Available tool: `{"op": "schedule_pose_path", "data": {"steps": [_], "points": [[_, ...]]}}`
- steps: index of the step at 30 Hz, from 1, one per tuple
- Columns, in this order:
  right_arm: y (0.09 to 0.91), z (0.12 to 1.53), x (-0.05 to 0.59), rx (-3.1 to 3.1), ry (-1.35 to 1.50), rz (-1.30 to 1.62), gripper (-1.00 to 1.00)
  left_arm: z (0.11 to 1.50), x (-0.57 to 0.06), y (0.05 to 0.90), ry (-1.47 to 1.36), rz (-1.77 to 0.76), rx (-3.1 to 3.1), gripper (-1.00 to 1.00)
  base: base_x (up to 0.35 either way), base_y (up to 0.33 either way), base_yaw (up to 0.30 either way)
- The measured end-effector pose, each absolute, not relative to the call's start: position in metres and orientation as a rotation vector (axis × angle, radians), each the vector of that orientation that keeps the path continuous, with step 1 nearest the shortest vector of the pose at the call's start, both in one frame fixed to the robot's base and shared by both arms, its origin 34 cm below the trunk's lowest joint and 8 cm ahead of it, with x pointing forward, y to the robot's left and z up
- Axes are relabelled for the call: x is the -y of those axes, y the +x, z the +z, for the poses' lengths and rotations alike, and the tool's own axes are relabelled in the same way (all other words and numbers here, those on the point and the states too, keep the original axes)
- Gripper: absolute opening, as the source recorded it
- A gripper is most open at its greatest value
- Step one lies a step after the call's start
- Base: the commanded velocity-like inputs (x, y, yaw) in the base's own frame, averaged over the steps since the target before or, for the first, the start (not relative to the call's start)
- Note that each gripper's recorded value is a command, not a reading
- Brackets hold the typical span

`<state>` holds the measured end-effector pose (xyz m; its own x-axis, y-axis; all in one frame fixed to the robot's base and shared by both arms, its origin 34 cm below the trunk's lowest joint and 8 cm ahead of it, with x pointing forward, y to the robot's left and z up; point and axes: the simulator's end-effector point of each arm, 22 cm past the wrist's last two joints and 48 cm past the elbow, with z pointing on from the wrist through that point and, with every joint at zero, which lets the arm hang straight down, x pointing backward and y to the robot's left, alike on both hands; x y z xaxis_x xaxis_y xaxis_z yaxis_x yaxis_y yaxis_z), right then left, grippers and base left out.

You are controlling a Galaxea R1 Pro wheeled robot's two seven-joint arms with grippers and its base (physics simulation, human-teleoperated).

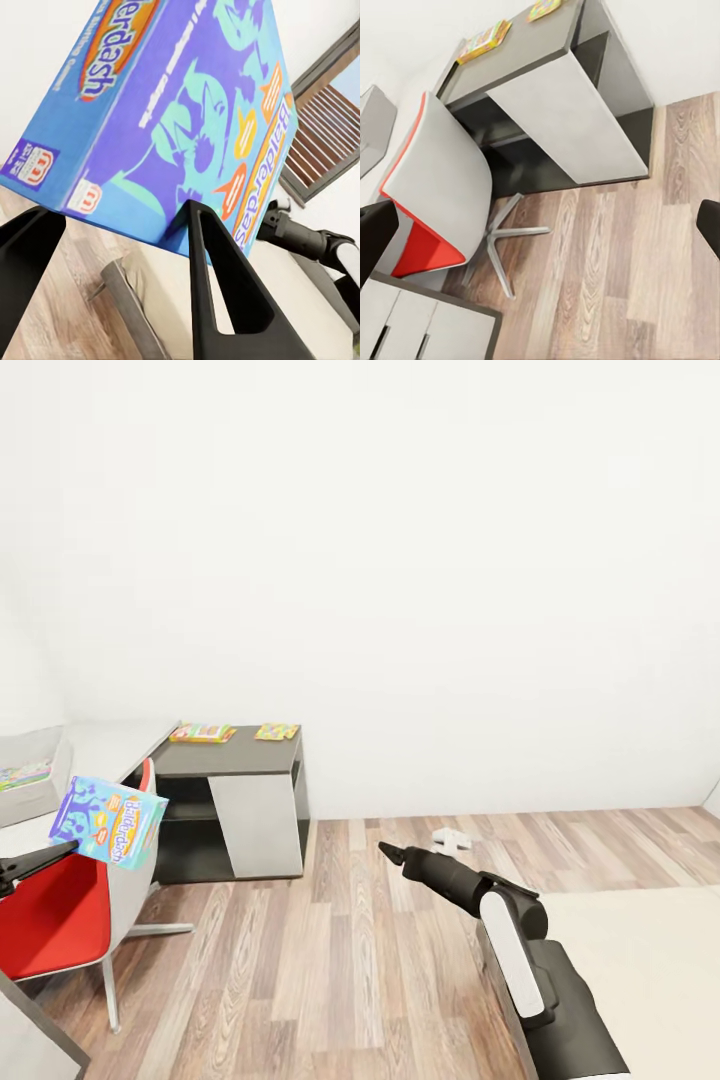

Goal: Put all the toys in the child's room - the three board games (two on the bed and one on the table), the two jigsaw puzzles on the table, and the tennis ball on the table - inside the toy box on the table in the child's room.

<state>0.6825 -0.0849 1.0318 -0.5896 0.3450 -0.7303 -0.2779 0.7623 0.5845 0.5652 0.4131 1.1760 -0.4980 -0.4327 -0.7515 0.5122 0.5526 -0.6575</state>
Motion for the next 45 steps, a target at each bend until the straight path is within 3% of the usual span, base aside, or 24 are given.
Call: {"op": "schedule_pose_path", "data": {"steps": [7, 20, 33, 45], "points": [[0.684, 1.05, 0.086, -1.982, 0.038, 0.848, 1.0, 1.183, -0.419, 0.563, 0.06, -1.131, -1.733, -1.0, 0.268, -0.048, 0.213], [0.671, 1.09, 0.057, -1.922, -0.085, 0.875, 1.0, 1.192, -0.433, 0.559, 0.032, -1.108, -1.697, -1.0, 0.29, 0.199, 0.252], [0.67, 1.092, 0.059, -1.918, -0.089, 0.88, 1.0, 1.191, -0.435, 0.559, 0.028, -1.105, -1.698, -1.0, 0.316, 0.088, 0.032], [0.668, 1.102, 0.058, -1.901, -0.107, 0.884, 1.0, 1.189, -0.436, 0.56, 0.021, -1.106, -1.7, -1.0, 0.332, 0.09, 0.254]]}}
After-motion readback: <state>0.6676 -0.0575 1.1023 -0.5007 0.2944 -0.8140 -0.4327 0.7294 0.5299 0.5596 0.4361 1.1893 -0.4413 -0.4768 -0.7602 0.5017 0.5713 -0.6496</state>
